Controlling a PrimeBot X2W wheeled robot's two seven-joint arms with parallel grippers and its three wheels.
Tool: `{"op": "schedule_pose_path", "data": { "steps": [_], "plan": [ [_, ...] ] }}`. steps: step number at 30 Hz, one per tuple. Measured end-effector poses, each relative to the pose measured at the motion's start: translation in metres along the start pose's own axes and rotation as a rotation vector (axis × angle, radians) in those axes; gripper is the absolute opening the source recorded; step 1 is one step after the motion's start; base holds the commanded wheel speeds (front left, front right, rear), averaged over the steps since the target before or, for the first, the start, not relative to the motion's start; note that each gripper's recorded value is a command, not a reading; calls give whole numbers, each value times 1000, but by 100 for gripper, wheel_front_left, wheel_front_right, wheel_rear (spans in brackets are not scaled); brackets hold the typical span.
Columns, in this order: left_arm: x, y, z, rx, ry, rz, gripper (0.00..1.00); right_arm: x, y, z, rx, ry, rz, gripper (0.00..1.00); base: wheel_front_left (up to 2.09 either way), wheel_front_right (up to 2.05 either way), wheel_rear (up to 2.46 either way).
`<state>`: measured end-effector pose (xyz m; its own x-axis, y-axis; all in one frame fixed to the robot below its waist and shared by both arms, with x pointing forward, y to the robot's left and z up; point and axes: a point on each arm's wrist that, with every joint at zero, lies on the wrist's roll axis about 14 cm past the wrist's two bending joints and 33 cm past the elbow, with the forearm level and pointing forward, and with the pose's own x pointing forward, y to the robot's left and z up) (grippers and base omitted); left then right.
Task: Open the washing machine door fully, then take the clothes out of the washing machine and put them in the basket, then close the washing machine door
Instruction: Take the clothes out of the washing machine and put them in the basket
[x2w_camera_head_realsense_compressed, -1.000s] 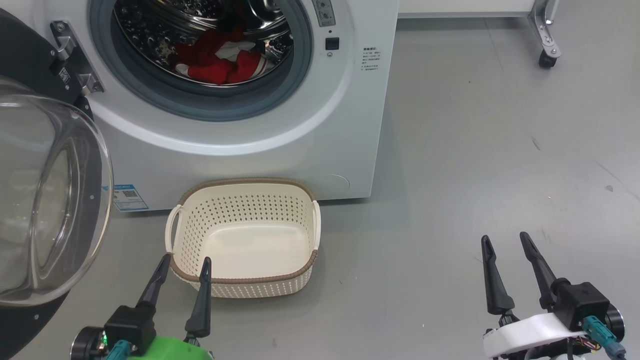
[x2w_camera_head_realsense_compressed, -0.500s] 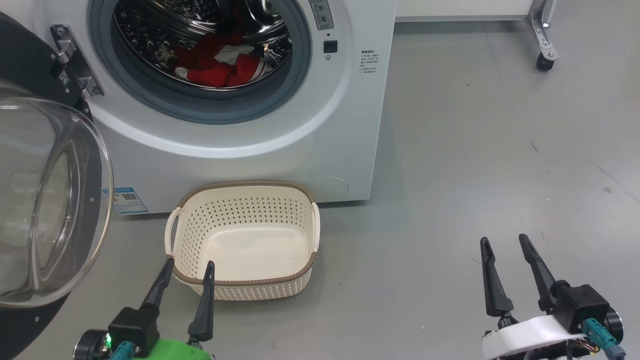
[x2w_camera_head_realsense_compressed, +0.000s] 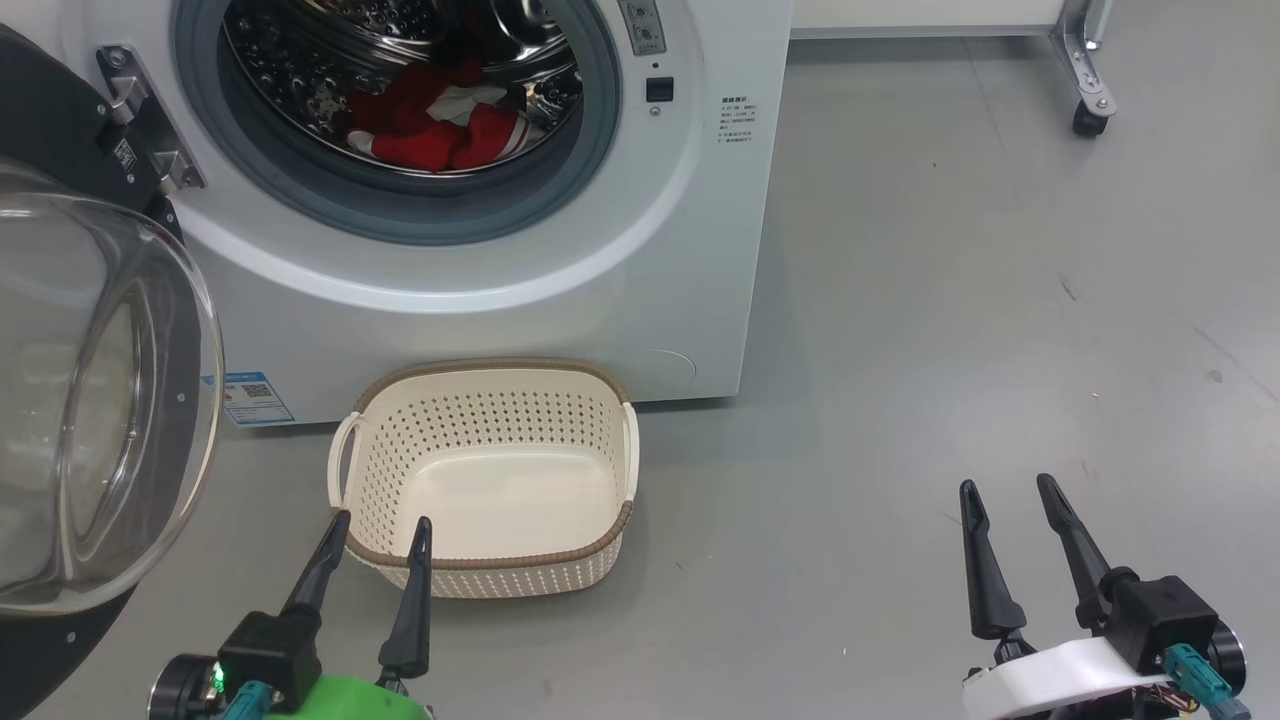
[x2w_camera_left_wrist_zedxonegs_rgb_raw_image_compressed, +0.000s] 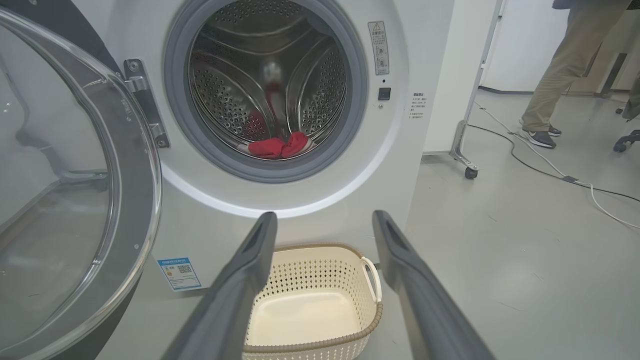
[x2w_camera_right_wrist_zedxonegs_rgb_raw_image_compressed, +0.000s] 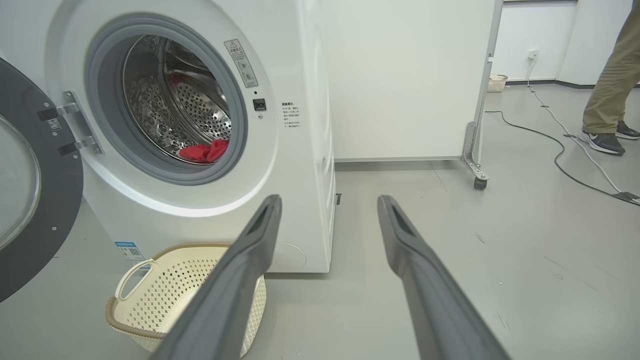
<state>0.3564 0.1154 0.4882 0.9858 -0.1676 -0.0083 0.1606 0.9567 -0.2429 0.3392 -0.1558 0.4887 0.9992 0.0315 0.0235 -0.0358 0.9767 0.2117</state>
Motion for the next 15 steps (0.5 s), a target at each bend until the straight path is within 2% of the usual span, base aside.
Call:
{"op": "schedule_pose_path", "data": {
  "steps": [15],
  "plan": [
    [3,-2,4,18,-14,1,100,0,-1,1,2,-2,-8,100,24,-24,0]
  ]
}}
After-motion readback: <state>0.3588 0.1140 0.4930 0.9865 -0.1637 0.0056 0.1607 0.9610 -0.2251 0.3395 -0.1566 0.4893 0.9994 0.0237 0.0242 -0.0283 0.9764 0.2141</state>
